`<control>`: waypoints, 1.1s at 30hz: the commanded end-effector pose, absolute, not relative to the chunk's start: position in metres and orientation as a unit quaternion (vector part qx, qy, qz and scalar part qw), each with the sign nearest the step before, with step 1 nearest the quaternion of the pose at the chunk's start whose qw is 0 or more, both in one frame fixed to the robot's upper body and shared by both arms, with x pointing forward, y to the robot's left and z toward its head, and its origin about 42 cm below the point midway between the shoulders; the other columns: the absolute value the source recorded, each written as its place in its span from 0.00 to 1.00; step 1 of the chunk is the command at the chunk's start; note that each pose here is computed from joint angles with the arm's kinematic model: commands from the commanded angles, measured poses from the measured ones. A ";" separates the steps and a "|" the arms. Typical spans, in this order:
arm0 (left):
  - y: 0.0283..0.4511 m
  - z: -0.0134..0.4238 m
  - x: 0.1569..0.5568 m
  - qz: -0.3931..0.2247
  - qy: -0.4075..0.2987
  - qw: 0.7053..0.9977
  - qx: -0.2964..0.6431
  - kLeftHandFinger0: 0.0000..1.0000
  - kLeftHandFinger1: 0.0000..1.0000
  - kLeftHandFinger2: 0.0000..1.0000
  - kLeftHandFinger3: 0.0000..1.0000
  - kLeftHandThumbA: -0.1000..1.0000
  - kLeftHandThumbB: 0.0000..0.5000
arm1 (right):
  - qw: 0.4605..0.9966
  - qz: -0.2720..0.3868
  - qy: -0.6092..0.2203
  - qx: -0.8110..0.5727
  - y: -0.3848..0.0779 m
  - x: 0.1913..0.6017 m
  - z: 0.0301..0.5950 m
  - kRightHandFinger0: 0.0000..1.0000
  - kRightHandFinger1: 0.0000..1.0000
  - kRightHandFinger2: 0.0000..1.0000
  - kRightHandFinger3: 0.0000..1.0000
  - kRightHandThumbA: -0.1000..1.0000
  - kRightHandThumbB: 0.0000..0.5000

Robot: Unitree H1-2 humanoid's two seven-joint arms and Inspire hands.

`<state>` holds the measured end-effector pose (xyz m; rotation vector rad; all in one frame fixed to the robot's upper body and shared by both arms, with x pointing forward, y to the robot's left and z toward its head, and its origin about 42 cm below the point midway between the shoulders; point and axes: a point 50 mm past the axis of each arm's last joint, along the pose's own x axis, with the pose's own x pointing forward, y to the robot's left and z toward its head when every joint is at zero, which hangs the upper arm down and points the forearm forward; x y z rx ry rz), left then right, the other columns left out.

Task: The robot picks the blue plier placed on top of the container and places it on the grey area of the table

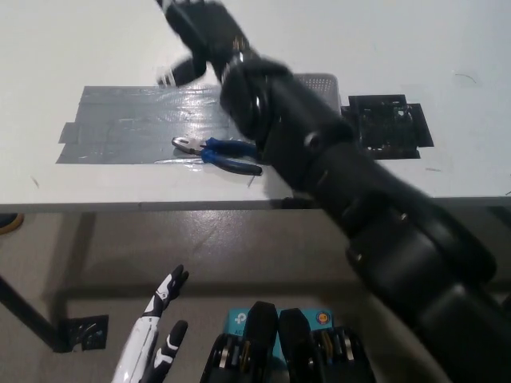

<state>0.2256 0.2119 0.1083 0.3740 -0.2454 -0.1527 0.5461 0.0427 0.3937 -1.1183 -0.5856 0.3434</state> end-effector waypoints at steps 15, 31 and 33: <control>0.223 0.130 0.248 -0.045 -0.161 0.970 0.178 1.00 1.00 1.00 1.00 1.00 0.19 | 0.687 0.125 -0.522 -0.489 -0.194 0.385 0.550 1.00 1.00 1.00 1.00 0.99 0.79; 0.228 0.129 0.253 -0.026 -0.147 0.976 0.158 1.00 1.00 1.00 1.00 1.00 0.22 | 0.840 0.094 -0.430 -0.318 -0.293 0.266 0.388 1.00 1.00 1.00 1.00 0.95 0.76; 0.232 0.126 0.248 -0.025 -0.141 0.977 0.158 1.00 1.00 1.00 1.00 1.00 0.23 | 0.865 0.114 -0.407 -0.272 -0.283 0.251 0.356 1.00 1.00 1.00 1.00 0.92 0.72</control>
